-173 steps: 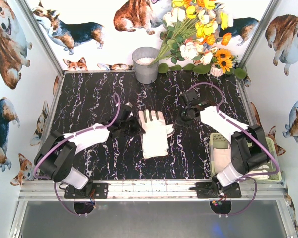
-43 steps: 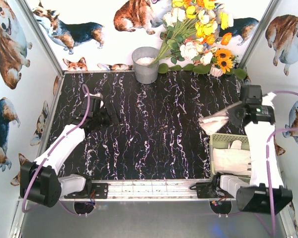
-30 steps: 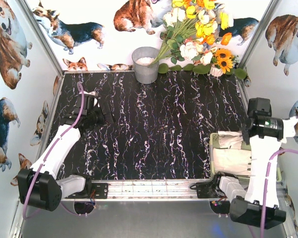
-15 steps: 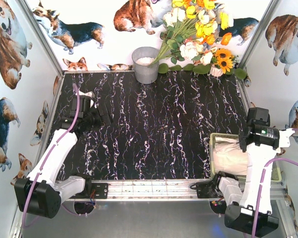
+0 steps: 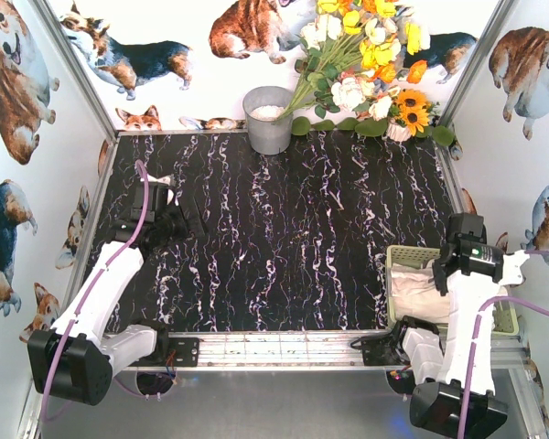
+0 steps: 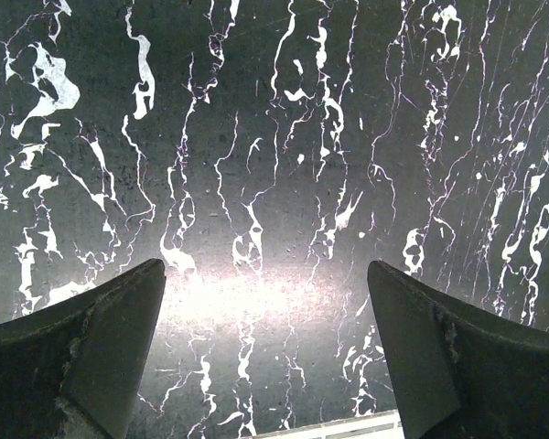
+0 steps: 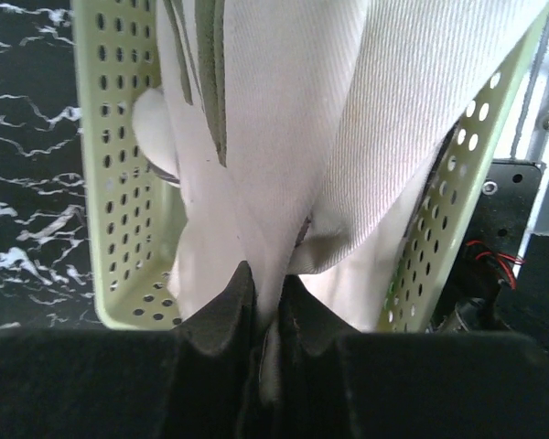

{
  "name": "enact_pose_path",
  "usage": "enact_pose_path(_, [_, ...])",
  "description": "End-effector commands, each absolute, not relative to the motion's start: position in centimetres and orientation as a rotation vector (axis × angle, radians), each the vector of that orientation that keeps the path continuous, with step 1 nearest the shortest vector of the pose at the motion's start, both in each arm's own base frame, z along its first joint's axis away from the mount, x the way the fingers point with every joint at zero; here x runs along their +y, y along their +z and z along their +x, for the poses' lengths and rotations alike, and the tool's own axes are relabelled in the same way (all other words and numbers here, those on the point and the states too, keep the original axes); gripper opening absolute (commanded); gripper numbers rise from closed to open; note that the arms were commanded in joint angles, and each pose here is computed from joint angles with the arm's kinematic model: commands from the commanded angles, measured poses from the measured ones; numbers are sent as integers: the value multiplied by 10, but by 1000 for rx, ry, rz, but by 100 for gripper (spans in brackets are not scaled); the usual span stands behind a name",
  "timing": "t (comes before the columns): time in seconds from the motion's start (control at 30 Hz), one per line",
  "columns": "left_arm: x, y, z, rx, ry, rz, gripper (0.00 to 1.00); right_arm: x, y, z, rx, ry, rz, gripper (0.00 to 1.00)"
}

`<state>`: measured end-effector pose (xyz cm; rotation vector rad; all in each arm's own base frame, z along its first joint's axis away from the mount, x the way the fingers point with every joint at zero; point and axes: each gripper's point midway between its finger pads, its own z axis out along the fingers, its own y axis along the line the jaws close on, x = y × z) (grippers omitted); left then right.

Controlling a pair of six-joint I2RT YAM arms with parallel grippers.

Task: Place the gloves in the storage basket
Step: Place the glove in the bin.

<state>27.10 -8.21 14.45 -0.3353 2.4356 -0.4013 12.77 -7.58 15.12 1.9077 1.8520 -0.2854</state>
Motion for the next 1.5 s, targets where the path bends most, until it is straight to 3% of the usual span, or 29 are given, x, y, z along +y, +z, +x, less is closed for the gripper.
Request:
enact_pose_path(0.0, [-78,148,274,2408,-406,-350,86,-80,138,112,1860,-381,1931,0])
enact_pose_path(0.43, [-74,147,272,2417,-385,-336,86,-82,101,85,1854,-553,2029,0])
enact_pose_path(1.0, [-74,143,279,2410,-403,-355,87,-96,94,86,1967,-739,1967,0])
enact_pose_path(1.03, [-74,144,280,2408,-402,-358,87,-96,95,84,1964,-751,1975,10])
enact_pose_path(1.13, [-73,145,281,2400,-397,-360,87,-99,103,82,1963,-784,1961,54])
enact_pose_path(1.2, [-72,144,281,2402,-395,-363,87,-101,111,83,1961,-777,1941,68])
enact_pose_path(1.33, [-72,143,281,2404,-398,-365,87,-102,130,89,1934,-726,1912,85])
enact_pose_path(1.47, [-72,143,282,2406,-397,-366,87,-108,157,94,1915,-693,1837,87])
